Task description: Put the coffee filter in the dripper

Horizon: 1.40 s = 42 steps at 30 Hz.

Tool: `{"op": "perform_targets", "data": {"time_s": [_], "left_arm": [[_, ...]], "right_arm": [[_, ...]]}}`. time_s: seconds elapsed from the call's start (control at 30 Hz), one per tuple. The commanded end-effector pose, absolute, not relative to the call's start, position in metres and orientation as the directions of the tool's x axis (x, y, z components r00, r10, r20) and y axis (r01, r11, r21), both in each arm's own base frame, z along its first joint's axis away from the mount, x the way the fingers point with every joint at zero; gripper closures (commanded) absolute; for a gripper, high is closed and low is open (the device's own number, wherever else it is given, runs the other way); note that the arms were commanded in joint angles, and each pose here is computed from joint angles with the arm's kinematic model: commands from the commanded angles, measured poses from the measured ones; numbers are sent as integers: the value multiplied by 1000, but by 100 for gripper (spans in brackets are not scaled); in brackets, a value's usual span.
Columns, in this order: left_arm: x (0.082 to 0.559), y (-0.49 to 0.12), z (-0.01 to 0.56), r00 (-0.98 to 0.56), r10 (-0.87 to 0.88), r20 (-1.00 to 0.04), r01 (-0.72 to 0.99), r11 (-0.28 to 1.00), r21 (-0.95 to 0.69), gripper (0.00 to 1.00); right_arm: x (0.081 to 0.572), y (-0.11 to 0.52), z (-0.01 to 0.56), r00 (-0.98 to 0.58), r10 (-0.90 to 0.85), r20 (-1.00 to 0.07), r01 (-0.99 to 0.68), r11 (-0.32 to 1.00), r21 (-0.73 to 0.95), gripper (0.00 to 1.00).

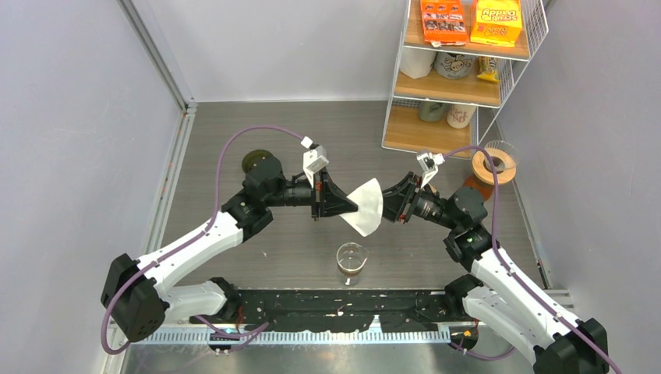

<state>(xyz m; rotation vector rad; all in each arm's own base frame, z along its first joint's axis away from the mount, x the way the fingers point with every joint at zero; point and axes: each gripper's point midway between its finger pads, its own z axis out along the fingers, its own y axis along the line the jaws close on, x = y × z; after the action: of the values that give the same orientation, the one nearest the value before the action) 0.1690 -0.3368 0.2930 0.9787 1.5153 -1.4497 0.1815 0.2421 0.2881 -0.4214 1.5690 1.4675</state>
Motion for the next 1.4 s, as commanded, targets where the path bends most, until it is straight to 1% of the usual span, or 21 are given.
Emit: {"op": "perform_targets", "data": {"time_s": [0.0, 0.1, 0.27, 0.3, 0.4, 0.43, 0.5, 0.6, 0.67, 0.7, 0.77, 0.8, 0.87, 0.9, 0.93, 0.97, 1.0, 1.03, 1.07, 1.1, 1.37], "left_arm": [[167, -338, 317, -319, -41, -947, 948, -9, -319, 100], [168, -339, 316, -324, -37, -945, 946, -4, -324, 100], [168, -341, 320, -328, -33, -944, 944, -16, -328, 100], [169, -341, 319, -333, -30, -942, 943, -12, -333, 98], [174, -341, 319, -347, -28, -937, 937, 18, -348, 85], [174, -341, 319, -352, -26, -936, 935, 26, -353, 77], [176, -340, 318, -361, -25, -932, 931, 47, -362, 66], [182, -337, 317, -361, -29, -932, 927, 98, -362, 42], [189, -332, 316, -356, -33, -934, 920, 161, -357, 7], [194, -330, 313, -355, -33, -934, 913, 201, -354, 1], [209, -322, 305, -362, -32, -932, 881, 314, -353, 0], [219, -316, 303, -367, -40, -929, 854, 381, -354, 0], [238, -303, 296, -384, -51, -922, 781, 515, -354, 0], [246, -297, 293, -389, -58, -919, 743, 570, -351, 0], [252, -294, 292, -393, -63, -917, 720, 600, -350, 0], [254, -293, 292, -400, -67, -914, 706, 614, -354, 0], [256, -294, 293, -405, -71, -912, 699, 618, -359, 1], [256, -297, 295, -407, -73, -910, 699, 616, -362, 0], [256, -300, 296, -406, -70, -911, 702, 614, -360, 0], [256, -304, 297, -404, -66, -913, 706, 612, -357, 1], [257, -337, 291, -395, -11, -919, 723, 613, -318, 1]], "right_arm": [[178, 242, 302, -489, 337, -805, -795, 207, 570, 74], [175, 242, 304, -479, 332, -812, -806, 200, 557, 93], [173, 241, 306, -468, 320, -824, -817, 198, 541, 95], [173, 241, 307, -464, 322, -825, -819, 199, 538, 95], [176, 239, 308, -453, 319, -833, -814, 233, 532, 95], [180, 237, 307, -450, 322, -833, -804, 260, 535, 95], [189, 234, 304, -454, 313, -834, -776, 321, 543, 95], [197, 231, 304, -460, 313, -831, -744, 375, 553, 95], [206, 227, 303, -466, 321, -824, -709, 422, 565, 95], [211, 226, 301, -472, 322, -821, -689, 447, 571, 95], [222, 218, 284, -524, 295, -799, -597, 541, 592, 95], [231, 213, 289, -504, 309, -807, -571, 582, 579, 95], [245, 202, 279, -518, 319, -794, -471, 669, 576, 95], [248, 199, 267, -547, 308, -779, -421, 703, 574, 95], [256, 192, 271, -523, 336, -783, -364, 743, 562, 95], [259, 189, 260, -545, 334, -769, -309, 773, 554, 95], [266, 184, 265, -520, 361, -774, -252, 801, 543, 95], [268, 181, 253, -543, 359, -760, -193, 827, 528, 95], [272, 179, 262, -511, 373, -775, -155, 846, 510, 95], [273, 179, 254, -528, 375, -762, -110, 859, 500, 95], [282, 194, 268, -490, 453, -745, -11, 851, 525, 95]]}}
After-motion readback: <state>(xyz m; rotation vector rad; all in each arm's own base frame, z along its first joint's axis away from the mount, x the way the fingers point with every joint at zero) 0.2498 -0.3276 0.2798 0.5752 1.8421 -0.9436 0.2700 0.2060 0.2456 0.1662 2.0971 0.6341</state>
